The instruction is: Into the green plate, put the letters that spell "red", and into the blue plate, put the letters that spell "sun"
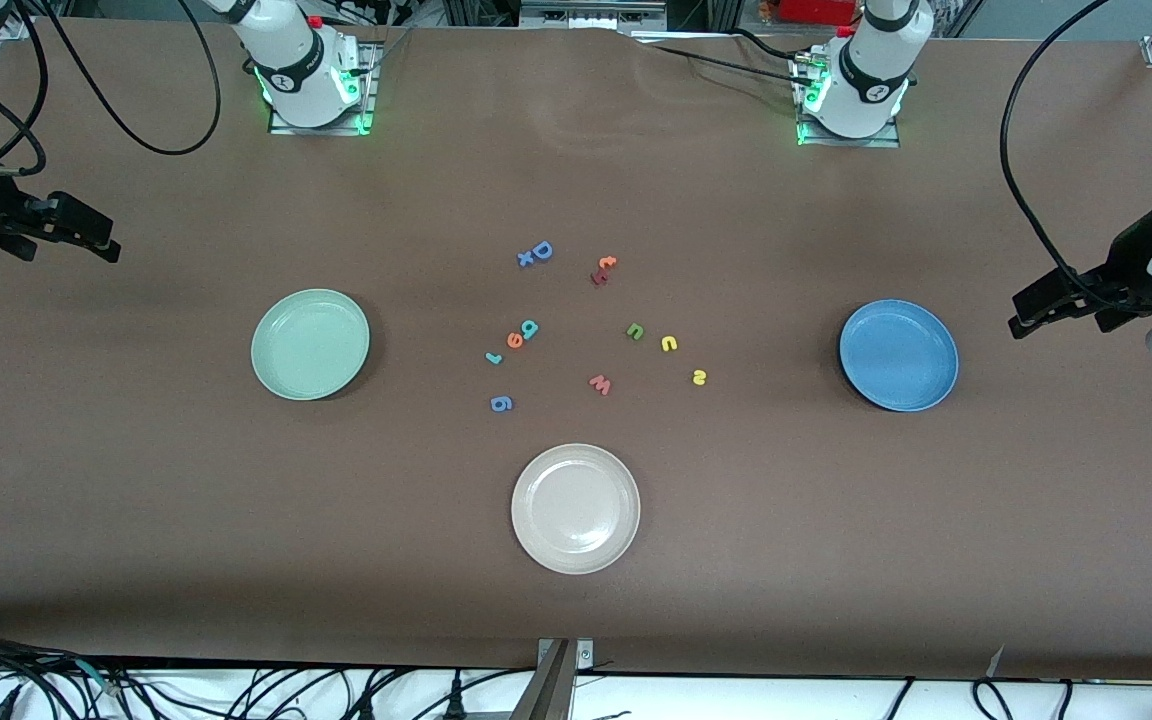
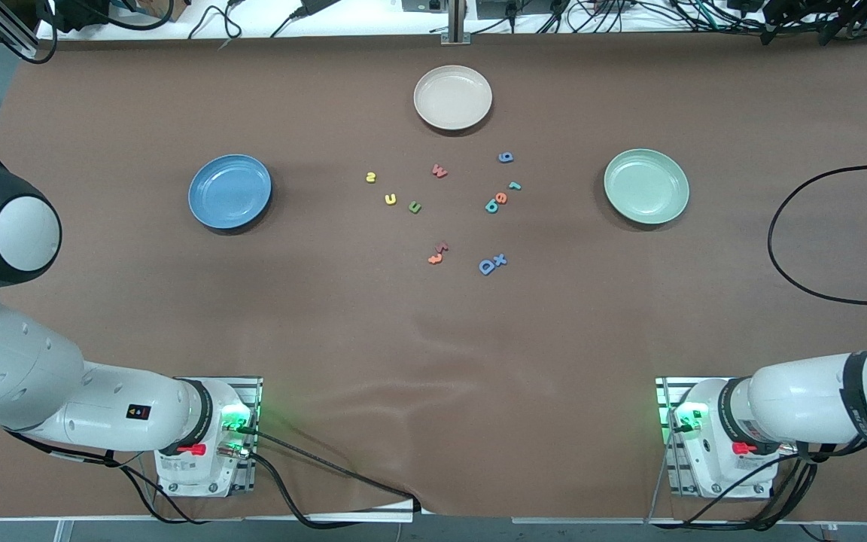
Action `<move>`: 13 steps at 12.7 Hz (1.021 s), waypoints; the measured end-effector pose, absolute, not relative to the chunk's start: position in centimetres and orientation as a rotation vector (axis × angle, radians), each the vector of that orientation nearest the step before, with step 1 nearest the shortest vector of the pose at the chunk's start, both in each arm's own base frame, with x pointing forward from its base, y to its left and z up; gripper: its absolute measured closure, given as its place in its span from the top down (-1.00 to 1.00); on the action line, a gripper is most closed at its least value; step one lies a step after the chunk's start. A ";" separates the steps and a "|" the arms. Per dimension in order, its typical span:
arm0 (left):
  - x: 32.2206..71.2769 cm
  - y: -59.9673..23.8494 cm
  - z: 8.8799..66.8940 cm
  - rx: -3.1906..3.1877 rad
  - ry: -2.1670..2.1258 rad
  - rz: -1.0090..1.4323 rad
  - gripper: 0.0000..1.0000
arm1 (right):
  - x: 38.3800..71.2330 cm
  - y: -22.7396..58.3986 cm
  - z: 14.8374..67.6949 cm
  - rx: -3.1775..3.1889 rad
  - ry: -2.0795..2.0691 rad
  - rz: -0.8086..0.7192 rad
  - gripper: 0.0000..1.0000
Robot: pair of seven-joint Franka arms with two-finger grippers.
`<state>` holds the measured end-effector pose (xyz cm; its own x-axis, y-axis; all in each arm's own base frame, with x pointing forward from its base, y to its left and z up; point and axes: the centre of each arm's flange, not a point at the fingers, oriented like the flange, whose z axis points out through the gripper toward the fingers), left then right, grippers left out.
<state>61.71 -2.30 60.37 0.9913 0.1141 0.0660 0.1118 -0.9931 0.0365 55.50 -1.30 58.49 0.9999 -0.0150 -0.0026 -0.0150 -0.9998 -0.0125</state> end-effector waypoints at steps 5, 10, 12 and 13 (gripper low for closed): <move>61.7 -2.3 60.5 3.102 0.176 0.111 1.00 | 55.5 -1.3 58.5 -3.129 0.023 0.004 1.00; 61.3 -2.4 61.7 3.097 0.172 0.145 1.00 | 55.5 -1.3 58.5 -3.129 0.024 0.005 1.00; 60.8 -2.6 62.2 3.093 0.165 0.160 1.00 | 55.5 -1.3 58.5 -3.129 0.024 0.005 1.00; 60.6 -2.6 62.2 3.090 0.162 0.171 1.00 | 55.5 -1.3 58.5 -3.129 0.024 0.005 1.00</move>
